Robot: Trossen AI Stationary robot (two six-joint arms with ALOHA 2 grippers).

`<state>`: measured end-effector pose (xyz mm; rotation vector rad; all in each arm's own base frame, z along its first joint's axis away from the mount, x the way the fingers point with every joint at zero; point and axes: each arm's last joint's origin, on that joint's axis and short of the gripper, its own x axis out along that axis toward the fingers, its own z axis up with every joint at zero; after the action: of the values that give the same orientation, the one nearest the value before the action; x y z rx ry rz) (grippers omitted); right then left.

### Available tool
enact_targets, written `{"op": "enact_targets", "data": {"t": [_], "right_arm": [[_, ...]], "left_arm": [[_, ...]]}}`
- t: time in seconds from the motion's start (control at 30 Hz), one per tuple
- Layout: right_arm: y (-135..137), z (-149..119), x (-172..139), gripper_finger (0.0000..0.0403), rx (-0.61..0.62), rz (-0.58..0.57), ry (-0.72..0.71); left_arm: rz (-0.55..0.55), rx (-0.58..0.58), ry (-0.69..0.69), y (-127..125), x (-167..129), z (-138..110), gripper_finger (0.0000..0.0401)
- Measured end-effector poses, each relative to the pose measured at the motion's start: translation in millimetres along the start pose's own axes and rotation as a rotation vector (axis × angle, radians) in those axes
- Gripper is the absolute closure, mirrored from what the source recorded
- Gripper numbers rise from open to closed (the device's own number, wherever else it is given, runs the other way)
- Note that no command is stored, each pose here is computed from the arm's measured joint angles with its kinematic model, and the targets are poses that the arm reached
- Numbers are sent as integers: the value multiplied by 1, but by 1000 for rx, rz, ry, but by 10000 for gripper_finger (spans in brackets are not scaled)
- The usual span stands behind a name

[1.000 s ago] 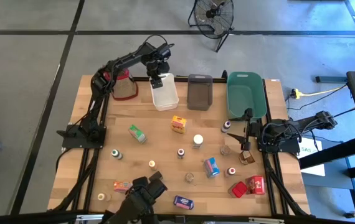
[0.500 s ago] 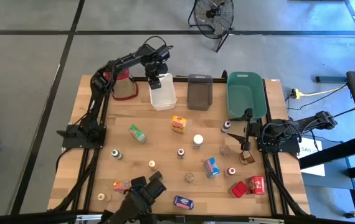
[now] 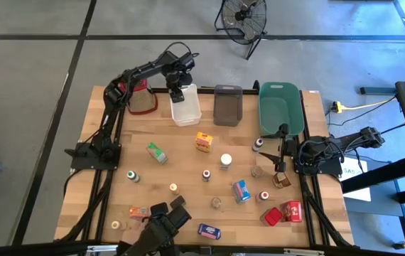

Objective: Pick & Place Kitchen Items
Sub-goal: Put the green seasoning bottle into the white bin

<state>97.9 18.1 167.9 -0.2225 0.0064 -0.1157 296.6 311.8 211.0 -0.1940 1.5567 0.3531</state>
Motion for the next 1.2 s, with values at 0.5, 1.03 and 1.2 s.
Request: {"op": "enact_targets", "data": {"t": [0.5, 1.03, 1.2], "right_arm": [[0, 0, 0, 95, 0, -2, 0], [0, 0, 0, 95, 0, -2, 0], [0, 0, 0, 95, 0, -2, 0]], "left_arm": [[34, -17, 43, -3, 6, -2, 184], [51, 5, 55, -8, 7, 0, 185], [51, 5, 55, -8, 7, 0, 183]]}}
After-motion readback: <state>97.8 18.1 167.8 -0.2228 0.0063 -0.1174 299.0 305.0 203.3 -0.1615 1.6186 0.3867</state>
